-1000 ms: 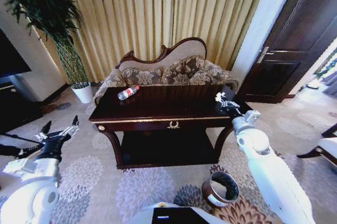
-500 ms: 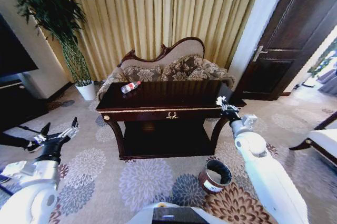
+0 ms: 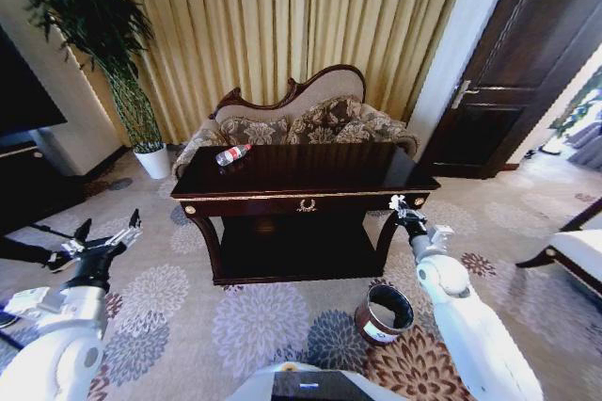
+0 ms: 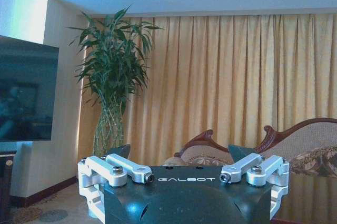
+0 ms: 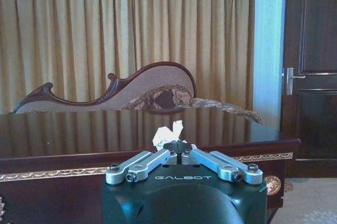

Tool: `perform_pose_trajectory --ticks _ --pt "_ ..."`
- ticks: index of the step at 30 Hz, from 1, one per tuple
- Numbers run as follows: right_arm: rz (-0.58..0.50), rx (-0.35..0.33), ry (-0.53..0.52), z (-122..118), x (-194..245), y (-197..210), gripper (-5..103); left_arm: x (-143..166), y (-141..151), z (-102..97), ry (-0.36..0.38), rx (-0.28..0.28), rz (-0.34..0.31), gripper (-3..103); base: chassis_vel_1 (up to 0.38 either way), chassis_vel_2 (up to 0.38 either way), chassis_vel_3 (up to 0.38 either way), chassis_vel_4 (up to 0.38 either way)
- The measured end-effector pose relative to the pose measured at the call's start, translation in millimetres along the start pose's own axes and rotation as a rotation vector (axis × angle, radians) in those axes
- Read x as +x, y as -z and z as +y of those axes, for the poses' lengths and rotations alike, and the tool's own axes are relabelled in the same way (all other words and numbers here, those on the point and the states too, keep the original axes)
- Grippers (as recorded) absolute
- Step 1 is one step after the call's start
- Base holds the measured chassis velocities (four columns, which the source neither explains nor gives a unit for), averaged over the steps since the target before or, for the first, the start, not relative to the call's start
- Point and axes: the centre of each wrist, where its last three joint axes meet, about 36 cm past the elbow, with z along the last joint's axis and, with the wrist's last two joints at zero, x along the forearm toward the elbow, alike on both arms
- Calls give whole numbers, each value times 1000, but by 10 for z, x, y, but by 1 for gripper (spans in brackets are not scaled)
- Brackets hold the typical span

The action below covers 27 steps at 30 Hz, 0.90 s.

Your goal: Move to the front of the table and place the trash on the table into the trash bin.

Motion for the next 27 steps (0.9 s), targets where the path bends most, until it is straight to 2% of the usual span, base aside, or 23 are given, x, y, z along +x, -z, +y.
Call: perform_pose_trajectory --ticks 27 --pt "-39 4 20 93 29 118 0 12 -11 -1 -9 -1 0 100 0 0 0 0"
